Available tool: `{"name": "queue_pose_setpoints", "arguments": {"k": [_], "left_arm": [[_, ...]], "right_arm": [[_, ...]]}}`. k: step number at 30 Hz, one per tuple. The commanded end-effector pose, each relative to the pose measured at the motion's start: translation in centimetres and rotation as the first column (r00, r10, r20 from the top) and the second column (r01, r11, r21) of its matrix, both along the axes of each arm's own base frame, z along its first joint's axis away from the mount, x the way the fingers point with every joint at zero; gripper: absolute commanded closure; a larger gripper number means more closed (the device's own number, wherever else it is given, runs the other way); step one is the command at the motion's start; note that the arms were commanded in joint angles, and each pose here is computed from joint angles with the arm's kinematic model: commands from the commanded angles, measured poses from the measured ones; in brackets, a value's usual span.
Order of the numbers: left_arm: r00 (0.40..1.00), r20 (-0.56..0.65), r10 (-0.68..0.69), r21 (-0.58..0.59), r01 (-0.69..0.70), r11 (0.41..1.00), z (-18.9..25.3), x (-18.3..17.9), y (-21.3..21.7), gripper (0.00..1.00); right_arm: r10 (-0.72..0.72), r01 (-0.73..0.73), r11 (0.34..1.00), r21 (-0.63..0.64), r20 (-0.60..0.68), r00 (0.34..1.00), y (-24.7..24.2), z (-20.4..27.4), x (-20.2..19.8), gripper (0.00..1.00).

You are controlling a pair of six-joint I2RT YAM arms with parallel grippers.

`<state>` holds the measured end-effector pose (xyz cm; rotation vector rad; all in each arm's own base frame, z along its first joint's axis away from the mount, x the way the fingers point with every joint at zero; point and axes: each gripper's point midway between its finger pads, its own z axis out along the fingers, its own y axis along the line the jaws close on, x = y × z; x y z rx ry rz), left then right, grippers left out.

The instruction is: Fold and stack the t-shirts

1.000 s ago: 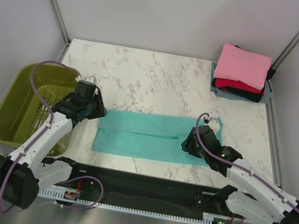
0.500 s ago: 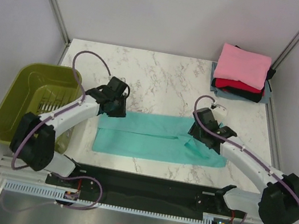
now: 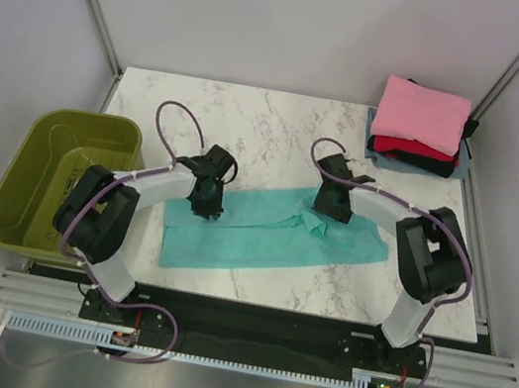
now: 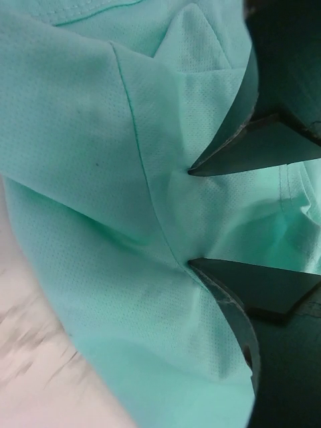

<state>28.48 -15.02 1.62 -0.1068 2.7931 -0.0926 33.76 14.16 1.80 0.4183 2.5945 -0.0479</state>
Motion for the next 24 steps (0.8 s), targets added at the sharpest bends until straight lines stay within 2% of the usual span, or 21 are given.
{"name": "queue_pose_setpoints", "arguments": {"k": [1,5,7,8,10,11,12,13,14,15,17,19,24], "left_arm": [[1.000,-0.025,0.008,0.015,-0.007,1.000,-1.3,-1.4,-0.1,0.68],[0.999,-0.051,-0.005,0.015,0.006,1.000,-1.9,-3.3,0.0,0.68],[0.998,-0.060,-0.017,-0.010,0.016,1.000,-1.7,-3.9,-0.5,0.68],[0.997,-0.072,-0.021,-0.019,0.020,1.000,-1.9,-4.5,-0.6,0.68],[0.995,-0.079,-0.053,-0.069,0.048,0.996,-1.6,-5.4,-1.9,0.68],[0.995,-0.080,-0.060,-0.076,0.054,0.996,-1.7,-5.8,-2.1,0.68],[0.994,-0.084,-0.063,-0.095,0.054,0.994,-1.4,-6.2,-2.7,0.68],[0.994,-0.078,-0.080,-0.106,0.072,0.992,-1.2,-6.6,-3.2,0.68],[0.994,-0.075,-0.074,-0.115,0.066,0.991,-1.0,-6.7,-3.6,0.68],[0.991,-0.090,-0.098,-0.160,0.082,0.984,-0.7,-7.4,-4.8,0.68],[0.991,-0.073,-0.116,-0.232,0.096,0.968,-0.1,-7.4,-6.6,0.68],[0.982,-0.090,-0.164,-0.313,0.129,0.941,0.4,-8.3,-8.7,0.68],[0.974,-0.089,-0.211,-0.387,0.161,0.908,1.2,-8.5,-12.3,0.69]], "right_arm": [[0.057,-0.057,0.997,0.043,0.001,0.998,2.5,-0.7,3.5,0.39],[0.094,-0.092,0.995,0.047,-0.044,0.995,4.6,-3.5,6.6,0.39],[0.111,-0.111,0.992,0.053,0.009,0.994,6.0,-2.1,9.9,0.39],[0.120,-0.119,0.991,0.054,-0.010,0.993,6.3,-3.4,10.5,0.39],[0.151,-0.156,0.984,0.083,0.064,0.986,8.3,-1.6,14.0,0.38],[0.177,-0.181,0.978,0.103,0.040,0.983,9.1,-3.3,14.5,0.37],[0.200,-0.212,0.969,0.126,0.100,0.975,10.5,-1.8,16.9,0.36],[0.222,-0.237,0.960,0.147,0.109,0.969,11.5,-1.9,17.6,0.35],[0.239,-0.250,0.955,0.161,0.087,0.967,12.2,-4.0,18.0,0.35],[0.259,-0.285,0.938,0.197,0.146,0.955,13.8,-2.4,19.9,0.34],[0.269,-0.305,0.925,0.227,0.176,0.947,15.2,-3.2,21.9,0.33],[0.283,-0.328,0.905,0.269,0.195,0.939,16.4,-3.5,22.7,0.31],[0.304,-0.408,0.839,0.361,0.312,0.900,19.1,-3.5,24.7,0.27]]}}
